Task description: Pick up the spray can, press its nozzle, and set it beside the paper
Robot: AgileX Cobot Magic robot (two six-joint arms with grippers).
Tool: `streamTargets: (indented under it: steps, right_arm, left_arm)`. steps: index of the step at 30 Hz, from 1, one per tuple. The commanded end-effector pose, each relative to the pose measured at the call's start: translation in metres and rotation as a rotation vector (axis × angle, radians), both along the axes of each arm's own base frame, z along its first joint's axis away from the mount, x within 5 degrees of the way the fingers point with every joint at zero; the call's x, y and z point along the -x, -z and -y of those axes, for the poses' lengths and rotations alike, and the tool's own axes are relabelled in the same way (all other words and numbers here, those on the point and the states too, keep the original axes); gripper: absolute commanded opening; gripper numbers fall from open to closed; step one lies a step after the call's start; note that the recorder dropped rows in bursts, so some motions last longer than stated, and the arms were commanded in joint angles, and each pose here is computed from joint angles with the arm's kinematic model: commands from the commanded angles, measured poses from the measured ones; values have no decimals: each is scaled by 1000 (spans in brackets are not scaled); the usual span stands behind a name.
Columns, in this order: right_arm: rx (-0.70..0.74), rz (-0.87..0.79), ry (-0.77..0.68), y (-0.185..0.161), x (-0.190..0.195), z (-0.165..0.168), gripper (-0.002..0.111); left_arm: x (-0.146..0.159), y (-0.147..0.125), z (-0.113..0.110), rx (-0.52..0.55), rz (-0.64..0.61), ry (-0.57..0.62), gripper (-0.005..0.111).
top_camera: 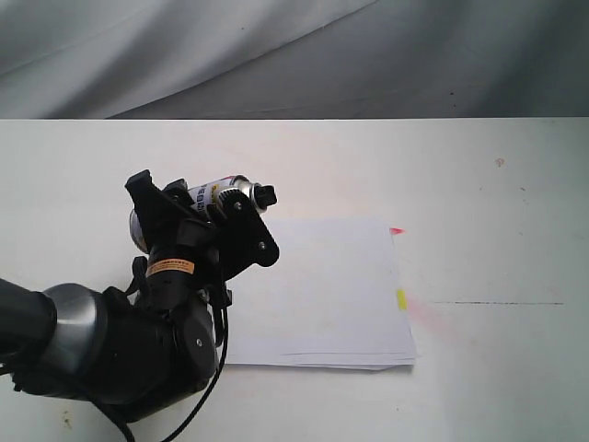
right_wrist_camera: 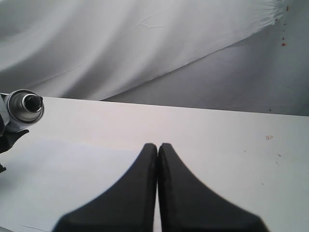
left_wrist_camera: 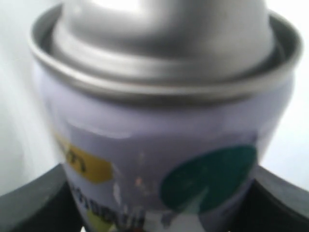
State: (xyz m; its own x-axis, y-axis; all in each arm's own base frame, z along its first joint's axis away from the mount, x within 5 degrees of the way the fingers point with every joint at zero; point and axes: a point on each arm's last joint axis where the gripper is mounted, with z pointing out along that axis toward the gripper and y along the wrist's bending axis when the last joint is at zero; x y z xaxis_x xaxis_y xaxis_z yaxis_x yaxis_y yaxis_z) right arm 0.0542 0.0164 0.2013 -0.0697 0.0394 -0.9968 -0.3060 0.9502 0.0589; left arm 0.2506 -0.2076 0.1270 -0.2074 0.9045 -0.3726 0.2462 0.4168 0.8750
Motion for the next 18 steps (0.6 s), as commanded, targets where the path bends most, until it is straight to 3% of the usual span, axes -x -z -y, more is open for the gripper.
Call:
streamTargets:
  steps: [1, 18]
  right_arm:
    - [1, 4, 0, 1, 0, 0, 0]
    - [-42, 59, -18, -5, 1, -2, 0]
  left_arm:
    - [-3, -9, 0, 0, 59, -13, 0]
    - [-3, -8, 0, -14, 57, -11, 0]
